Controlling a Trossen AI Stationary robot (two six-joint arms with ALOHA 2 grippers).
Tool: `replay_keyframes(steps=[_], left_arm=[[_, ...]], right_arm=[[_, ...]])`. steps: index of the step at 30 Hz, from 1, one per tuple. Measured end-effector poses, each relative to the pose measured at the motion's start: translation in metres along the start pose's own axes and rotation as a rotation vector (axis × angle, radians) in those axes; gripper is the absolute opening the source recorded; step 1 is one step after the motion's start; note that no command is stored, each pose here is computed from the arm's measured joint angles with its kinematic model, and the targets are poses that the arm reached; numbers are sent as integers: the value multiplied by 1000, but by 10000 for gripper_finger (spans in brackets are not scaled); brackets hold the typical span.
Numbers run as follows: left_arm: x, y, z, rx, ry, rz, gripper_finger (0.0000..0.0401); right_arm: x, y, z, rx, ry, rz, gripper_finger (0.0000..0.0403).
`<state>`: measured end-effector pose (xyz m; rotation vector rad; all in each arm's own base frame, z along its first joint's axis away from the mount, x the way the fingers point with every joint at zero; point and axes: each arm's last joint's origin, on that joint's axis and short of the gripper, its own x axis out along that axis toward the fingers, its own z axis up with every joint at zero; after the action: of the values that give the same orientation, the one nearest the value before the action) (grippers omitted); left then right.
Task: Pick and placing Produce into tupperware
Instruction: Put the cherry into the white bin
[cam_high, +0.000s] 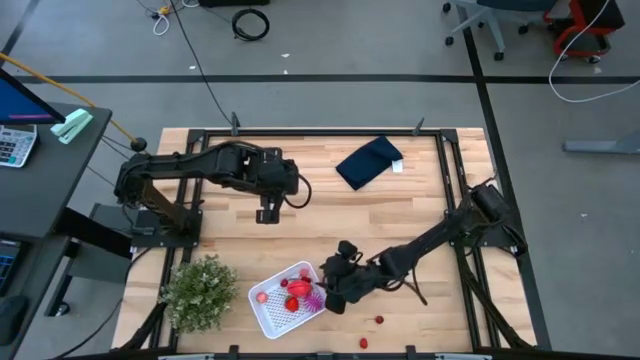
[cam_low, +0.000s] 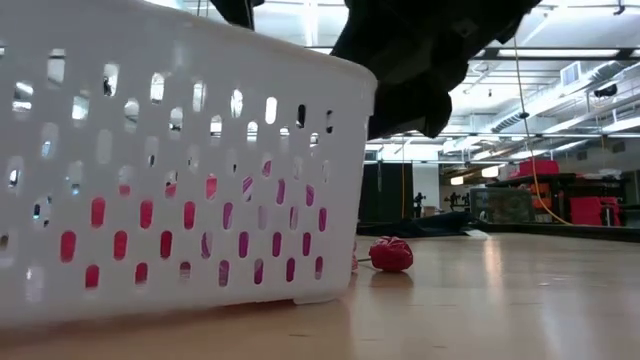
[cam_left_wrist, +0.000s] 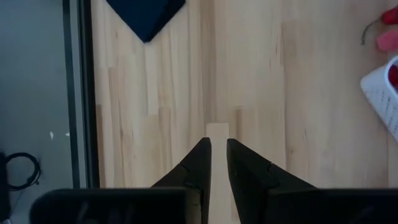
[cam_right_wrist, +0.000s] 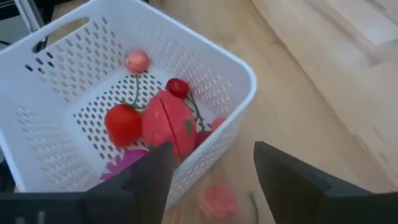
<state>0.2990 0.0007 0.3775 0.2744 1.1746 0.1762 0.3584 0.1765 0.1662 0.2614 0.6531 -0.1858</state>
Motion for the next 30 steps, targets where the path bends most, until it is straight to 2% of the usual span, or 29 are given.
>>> replay_keyframes(steps=[4,9,14,19,26,30], left_arm=[[0,0,-1,1,10,-1,56],[0,0,-1,-5,11,-1,51],[0,0,-2,-6,18,-2,55],[0,0,-2,-13,18,-2,56],[0,0,-2,-34,18,-2,48],[0,0,-2,-34,18,-2,52]], right_arm=[[-13,4,-2,-48,7,-11,226],[-47,10,16,-50,-52,14,220],[-64,11,11,-84,-6,-8,217],[-49,7,-16,-57,119,-58,217],[-12,3,-47,-103,191,-122,217],[0,1,-52,-106,183,-133,217]])
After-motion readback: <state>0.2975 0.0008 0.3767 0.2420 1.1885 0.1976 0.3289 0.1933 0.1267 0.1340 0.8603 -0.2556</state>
